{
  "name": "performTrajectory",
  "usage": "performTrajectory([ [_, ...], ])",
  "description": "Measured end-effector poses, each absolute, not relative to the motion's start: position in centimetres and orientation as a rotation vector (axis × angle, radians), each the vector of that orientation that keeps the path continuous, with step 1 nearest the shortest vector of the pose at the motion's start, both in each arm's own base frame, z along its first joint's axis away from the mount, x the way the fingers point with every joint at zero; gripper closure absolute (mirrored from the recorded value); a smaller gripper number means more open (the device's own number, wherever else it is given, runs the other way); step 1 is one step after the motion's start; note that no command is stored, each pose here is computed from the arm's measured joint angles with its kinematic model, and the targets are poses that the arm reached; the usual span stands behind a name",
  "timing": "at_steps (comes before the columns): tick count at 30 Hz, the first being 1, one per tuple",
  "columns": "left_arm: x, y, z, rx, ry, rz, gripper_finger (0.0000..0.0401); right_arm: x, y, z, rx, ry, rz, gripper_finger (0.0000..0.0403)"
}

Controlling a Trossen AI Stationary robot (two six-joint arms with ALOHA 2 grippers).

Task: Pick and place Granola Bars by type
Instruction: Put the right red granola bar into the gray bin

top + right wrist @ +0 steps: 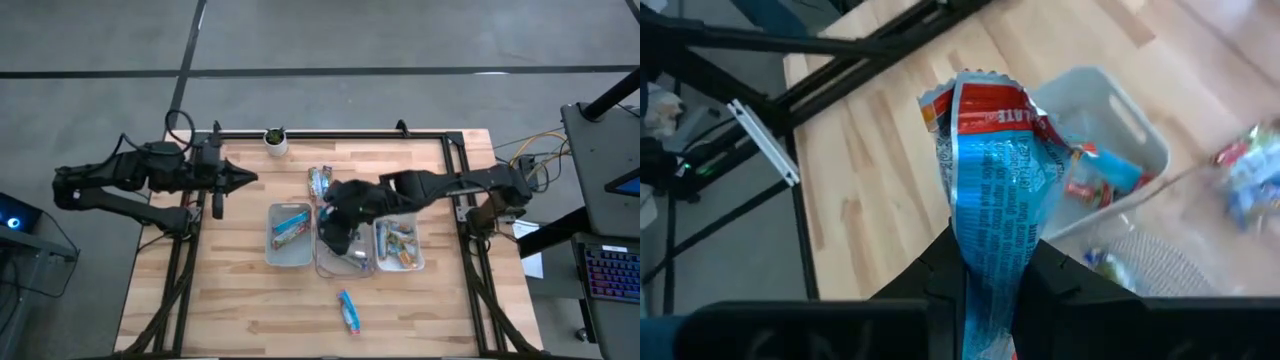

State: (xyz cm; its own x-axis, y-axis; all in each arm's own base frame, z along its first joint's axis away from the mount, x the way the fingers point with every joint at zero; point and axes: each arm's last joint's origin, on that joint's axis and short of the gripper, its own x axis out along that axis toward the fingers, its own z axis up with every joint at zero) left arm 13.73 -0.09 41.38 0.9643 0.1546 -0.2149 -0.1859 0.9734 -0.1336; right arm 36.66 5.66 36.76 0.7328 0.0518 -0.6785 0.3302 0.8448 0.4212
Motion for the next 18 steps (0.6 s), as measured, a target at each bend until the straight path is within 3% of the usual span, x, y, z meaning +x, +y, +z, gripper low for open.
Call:
performTrajectory([
  [18, 11.9, 0.3, 41.6, -0.153, 0.178, 0.274, 0.0401, 38.4, 1.0, 37.7, 0.361, 0.574, -0.112, 0.0360],
])
